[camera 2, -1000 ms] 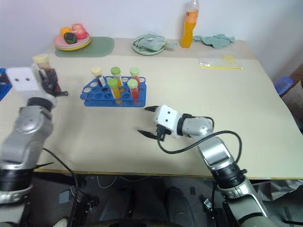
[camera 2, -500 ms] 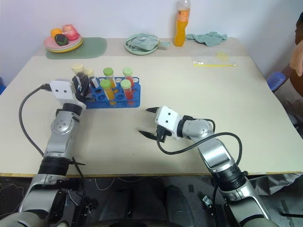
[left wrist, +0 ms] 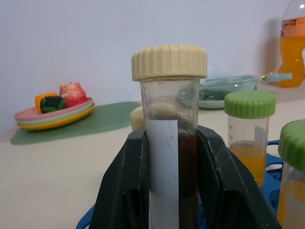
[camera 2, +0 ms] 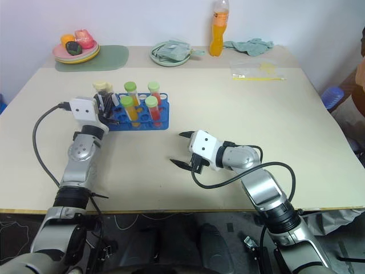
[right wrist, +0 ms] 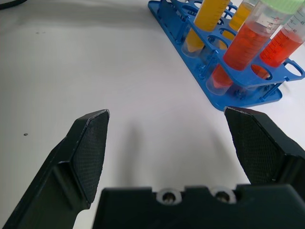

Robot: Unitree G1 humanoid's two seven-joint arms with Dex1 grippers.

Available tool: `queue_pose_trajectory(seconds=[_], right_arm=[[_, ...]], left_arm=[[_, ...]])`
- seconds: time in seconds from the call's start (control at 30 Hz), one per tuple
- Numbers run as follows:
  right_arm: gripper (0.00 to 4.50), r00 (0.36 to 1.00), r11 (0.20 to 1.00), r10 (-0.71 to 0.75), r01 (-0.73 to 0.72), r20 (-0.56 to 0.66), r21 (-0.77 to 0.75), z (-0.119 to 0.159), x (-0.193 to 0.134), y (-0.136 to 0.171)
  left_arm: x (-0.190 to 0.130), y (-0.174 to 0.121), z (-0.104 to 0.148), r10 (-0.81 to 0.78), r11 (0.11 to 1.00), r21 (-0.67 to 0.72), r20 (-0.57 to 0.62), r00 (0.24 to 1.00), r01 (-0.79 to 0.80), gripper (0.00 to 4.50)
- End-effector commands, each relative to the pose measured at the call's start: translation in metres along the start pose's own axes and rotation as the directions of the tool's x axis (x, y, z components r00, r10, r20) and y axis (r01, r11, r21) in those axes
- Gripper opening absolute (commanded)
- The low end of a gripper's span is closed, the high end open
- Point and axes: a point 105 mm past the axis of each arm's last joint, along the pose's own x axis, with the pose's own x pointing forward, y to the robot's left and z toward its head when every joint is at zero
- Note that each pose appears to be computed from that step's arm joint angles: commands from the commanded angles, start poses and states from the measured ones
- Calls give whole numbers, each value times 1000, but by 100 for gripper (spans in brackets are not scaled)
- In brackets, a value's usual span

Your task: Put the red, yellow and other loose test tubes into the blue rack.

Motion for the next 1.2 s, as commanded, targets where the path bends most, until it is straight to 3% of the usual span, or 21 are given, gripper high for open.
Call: queue_pose_trajectory(seconds=[0.03,0.27,0.5,0.97,1.2], right_arm=[[430,999,999,-16,18,41,-38,14,-5,-4],[430,999,999,-14,16,46,-39,15,-5,-4],[430,983,992,38,-59,178,112,37,-8,5],[430,987,990,38,-59,155,131,34,-14,6],[430,988,988,22,-44,152,145,31,-20,3]], left_arm=[[1,6,8,20,1000,12,43,999,-21,76],[-4,4,9,1,999,-50,89,996,3,76],[-5,7,-1,6,999,-46,100,995,-2,76],[-1,0,-13,-13,998,-59,98,995,19,76],[-15,19,-7,34,995,-101,91,995,-25,421]])
